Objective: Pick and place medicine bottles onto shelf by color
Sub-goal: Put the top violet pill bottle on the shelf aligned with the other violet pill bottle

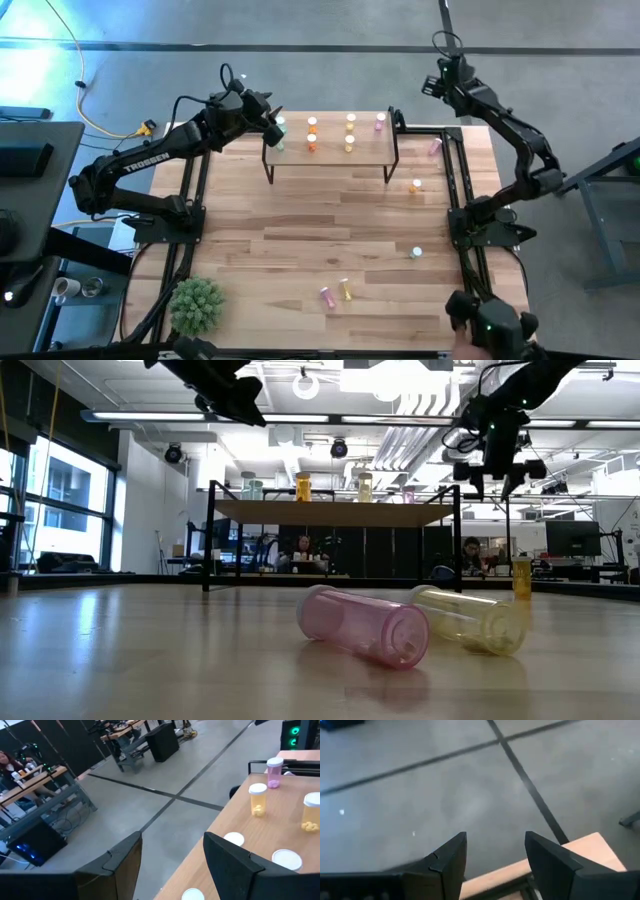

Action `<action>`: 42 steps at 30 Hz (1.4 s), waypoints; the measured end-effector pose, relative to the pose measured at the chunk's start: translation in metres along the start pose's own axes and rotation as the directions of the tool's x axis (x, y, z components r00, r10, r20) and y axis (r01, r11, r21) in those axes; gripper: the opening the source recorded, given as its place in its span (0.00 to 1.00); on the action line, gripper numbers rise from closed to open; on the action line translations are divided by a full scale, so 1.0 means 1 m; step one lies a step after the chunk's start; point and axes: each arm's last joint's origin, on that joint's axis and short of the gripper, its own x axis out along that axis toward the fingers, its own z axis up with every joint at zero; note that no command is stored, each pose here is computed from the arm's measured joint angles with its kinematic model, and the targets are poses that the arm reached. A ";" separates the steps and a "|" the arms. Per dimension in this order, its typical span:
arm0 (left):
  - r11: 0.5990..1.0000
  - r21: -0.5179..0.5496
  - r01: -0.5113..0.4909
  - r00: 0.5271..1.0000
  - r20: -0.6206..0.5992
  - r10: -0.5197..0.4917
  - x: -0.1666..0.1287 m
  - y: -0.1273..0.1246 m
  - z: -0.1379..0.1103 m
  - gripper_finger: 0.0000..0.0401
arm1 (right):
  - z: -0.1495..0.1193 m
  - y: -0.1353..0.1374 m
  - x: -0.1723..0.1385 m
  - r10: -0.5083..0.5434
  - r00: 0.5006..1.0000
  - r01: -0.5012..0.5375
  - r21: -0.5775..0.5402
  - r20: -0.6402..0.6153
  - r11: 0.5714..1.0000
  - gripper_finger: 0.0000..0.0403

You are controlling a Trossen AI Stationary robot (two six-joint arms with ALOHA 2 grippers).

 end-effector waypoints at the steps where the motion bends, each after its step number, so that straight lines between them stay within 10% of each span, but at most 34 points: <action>1: 1.000 0.000 0.000 1.000 0.000 0.000 0.000 0.000 0.000 0.50 | -0.001 -0.001 0.002 0.005 1.000 -0.005 -0.011 -0.017 1.000 0.48; 21: 1.000 0.003 -0.027 1.000 -0.008 0.027 0.000 0.001 0.000 0.50 | 0.029 0.018 0.019 0.064 0.982 -0.130 -0.390 -0.179 0.912 0.48; 42: 0.999 0.004 -0.044 0.999 -0.013 0.044 0.000 0.001 0.000 0.50 | 0.001 0.024 0.076 -0.295 0.827 -0.207 -0.748 -0.478 0.630 0.48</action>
